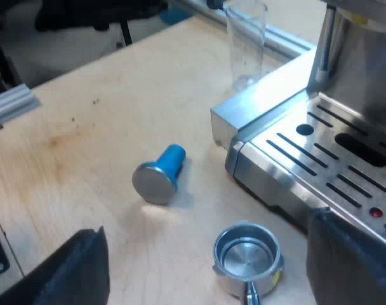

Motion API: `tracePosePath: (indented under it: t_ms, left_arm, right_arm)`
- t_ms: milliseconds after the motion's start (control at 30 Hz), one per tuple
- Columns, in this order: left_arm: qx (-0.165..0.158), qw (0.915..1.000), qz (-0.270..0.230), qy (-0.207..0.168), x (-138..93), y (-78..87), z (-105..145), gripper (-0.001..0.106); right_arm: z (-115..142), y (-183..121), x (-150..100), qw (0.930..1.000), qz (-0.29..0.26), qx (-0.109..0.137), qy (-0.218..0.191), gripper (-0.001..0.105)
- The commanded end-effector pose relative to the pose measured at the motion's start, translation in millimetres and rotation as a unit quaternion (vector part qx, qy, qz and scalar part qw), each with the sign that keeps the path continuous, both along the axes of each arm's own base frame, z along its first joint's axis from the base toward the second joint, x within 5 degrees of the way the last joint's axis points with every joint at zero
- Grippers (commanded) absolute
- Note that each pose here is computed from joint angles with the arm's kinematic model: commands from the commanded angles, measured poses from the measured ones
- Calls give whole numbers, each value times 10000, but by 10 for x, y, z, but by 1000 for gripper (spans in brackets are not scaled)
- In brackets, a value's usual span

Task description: Grind coffee beans and then tamp

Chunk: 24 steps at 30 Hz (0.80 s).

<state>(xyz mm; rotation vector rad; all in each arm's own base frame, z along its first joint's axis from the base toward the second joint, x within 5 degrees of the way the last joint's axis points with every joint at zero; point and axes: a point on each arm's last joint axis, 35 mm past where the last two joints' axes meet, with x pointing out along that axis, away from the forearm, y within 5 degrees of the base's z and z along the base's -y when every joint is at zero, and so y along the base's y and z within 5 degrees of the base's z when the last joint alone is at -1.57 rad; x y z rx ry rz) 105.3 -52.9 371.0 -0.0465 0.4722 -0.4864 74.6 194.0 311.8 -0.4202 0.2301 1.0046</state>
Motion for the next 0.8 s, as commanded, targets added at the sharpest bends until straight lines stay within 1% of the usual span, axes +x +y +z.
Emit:
tracePosePath:
  t_ms: [33, 100, 167, 233, 300, 400, 533, 600, 700, 767, 800]
  left_arm:
    - [-134, 9996, 224, -129, -14, 22, 117, 74]
    - [-119, 9993, 307, -184, -18, 31, 146, 74]
    - [-125, 9992, 309, -198, -21, 33, 156, 74]
    - [-288, 9985, 460, -107, -14, 47, 155, 74]
    - [-316, 9977, 592, -23, 30, 62, 140, 74]
    - [-342, 9963, 784, 43, 87, 111, 134, 74]
    - [-533, 9935, 1005, 91, 120, 234, 144, 74]
    - [-539, 9911, 1216, 81, 132, 286, 144, 73]
    - [-550, 9887, 1397, 36, 131, 331, 174, 73]
    - [-540, 9881, 1436, 71, 125, 341, 175, 73]
    - [-530, 9879, 1453, 108, 120, 344, 171, 73]
  right_arm:
    - [102, -49, 45, 9996, -36, -204, -165, 66]
    - [139, -77, 103, 9995, -192, -214, -163, 66]
    - [159, -112, 180, 9991, -365, -171, -121, 66]
    - [170, -166, 279, 9986, -495, -152, -47, 66]
    - [177, -206, 334, 9983, -547, -146, 98, 66]
    - [196, -292, 412, 9967, -725, -246, 272, 66]
    - [259, -463, 471, 9924, -1092, -408, 395, 66]
    - [274, -546, 479, 9901, -1243, -483, 441, 66]
    - [301, -711, 477, 9856, -1542, -506, 480, 66]
    - [313, -745, 480, 9846, -1612, -480, 468, 66]
    - [315, -801, 472, 9826, -1712, -512, 499, 66]
